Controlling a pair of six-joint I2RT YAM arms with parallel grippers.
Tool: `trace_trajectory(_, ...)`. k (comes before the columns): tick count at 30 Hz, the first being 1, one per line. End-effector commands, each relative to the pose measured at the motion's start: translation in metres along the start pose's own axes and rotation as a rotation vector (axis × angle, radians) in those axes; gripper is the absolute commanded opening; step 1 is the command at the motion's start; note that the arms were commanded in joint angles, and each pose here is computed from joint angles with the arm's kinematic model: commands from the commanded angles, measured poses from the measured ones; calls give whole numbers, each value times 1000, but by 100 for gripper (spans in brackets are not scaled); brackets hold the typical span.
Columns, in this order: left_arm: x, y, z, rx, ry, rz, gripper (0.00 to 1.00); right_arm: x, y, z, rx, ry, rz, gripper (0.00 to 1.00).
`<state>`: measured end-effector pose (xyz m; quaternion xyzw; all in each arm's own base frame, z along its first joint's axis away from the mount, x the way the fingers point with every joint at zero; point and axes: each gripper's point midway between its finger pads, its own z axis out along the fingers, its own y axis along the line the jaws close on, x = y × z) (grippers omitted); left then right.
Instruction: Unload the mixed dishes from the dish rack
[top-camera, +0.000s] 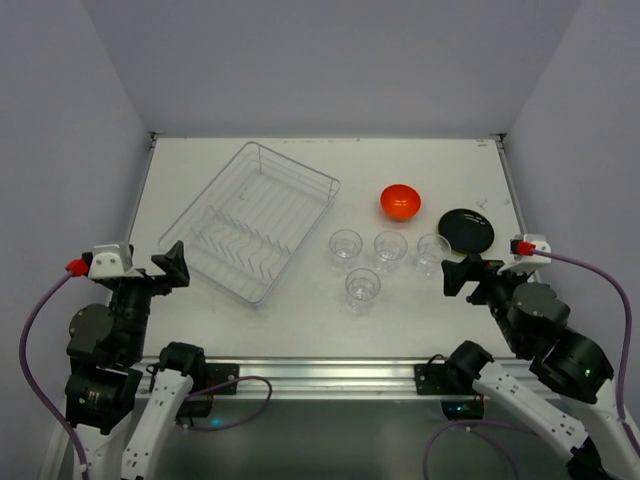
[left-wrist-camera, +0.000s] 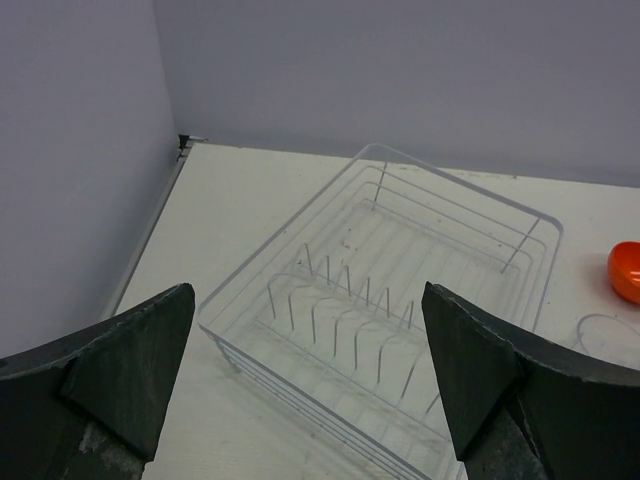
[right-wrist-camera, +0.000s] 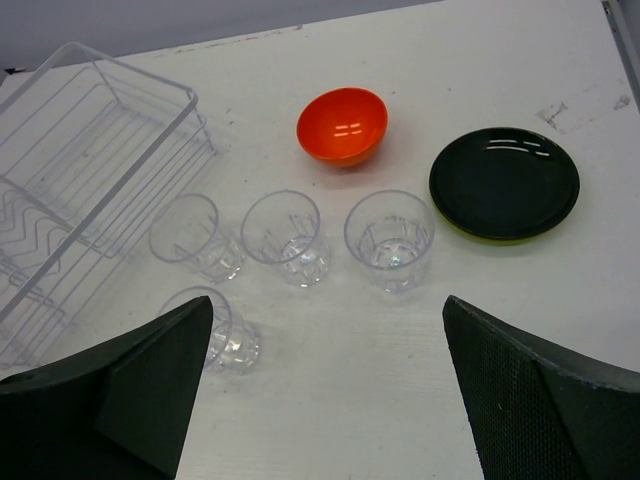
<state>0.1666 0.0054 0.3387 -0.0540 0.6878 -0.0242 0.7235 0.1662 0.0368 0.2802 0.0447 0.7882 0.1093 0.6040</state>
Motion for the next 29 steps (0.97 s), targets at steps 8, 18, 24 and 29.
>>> trace_trajectory(8,-9,-4,-7,38,-13,40,100,-12,6,-3,-25,-11,-17,99)
trace_trajectory(18,-10,-3,-9,38,-9,45,100,-13,6,-4,-25,-15,-6,99)
trace_trajectory(24,-9,-5,-7,48,-1,52,100,-13,5,-4,-25,-12,-8,99)
trace_trajectory(29,-9,-6,-5,49,1,52,100,-14,1,-5,-5,-18,-5,99)
